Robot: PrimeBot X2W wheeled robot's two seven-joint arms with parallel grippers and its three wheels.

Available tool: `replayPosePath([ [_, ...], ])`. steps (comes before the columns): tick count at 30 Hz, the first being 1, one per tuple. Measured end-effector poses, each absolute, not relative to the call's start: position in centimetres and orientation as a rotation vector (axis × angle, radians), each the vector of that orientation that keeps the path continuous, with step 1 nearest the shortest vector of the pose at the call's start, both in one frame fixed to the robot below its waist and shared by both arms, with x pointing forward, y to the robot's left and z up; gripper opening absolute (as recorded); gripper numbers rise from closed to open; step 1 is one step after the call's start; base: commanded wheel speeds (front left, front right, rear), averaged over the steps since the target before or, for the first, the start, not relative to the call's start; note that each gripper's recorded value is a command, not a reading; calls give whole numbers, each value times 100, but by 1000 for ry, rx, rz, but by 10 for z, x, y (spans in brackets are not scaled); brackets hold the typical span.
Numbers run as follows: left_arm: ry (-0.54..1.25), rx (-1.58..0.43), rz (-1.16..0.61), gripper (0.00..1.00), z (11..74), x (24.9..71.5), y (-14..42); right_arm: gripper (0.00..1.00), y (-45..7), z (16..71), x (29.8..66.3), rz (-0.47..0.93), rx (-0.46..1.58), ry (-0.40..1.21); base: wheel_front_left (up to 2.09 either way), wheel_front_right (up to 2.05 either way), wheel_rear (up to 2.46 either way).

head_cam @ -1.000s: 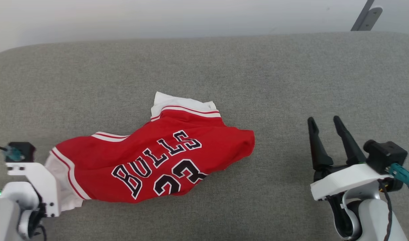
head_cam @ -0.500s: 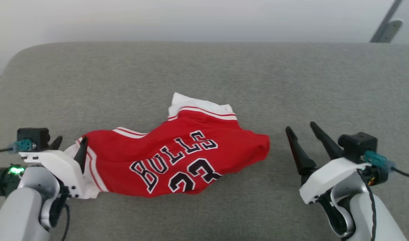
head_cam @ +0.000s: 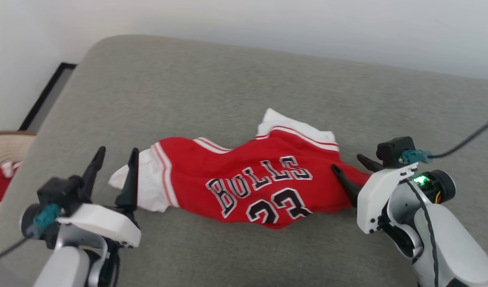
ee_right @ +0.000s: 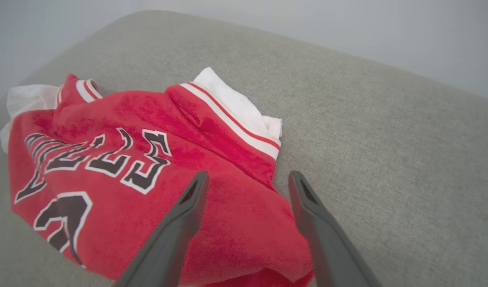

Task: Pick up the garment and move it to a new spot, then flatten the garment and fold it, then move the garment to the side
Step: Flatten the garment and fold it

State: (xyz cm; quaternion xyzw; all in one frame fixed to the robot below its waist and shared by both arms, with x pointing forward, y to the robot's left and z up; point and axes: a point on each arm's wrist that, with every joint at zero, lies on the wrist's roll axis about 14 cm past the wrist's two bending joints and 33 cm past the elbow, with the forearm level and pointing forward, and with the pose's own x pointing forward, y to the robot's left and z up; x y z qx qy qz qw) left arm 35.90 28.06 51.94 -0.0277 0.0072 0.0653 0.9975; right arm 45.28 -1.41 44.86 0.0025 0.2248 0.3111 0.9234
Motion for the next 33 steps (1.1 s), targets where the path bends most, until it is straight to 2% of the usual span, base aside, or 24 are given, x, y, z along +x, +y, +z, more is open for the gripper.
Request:
replayPosePath([
  [6,-76,-83,187,100,528,337,284,100,-1,412,454,690,-104,652,0,0,0],
  [13,-80,-143,273,100,517,316,289,100,8,380,451,715,-196,840,0,0,0],
  [14,-78,-150,277,100,516,314,289,39,10,380,452,722,-206,845,0,0,0],
  [15,-80,-155,284,100,515,313,289,0,11,380,453,727,-216,845,0,0,0],
  [26,-121,-171,303,100,520,305,293,0,-1,408,460,728,-186,782,0,0,0],
  [33,-127,-168,272,100,520,308,286,0,-46,425,444,682,-166,789,0,0,0],
])
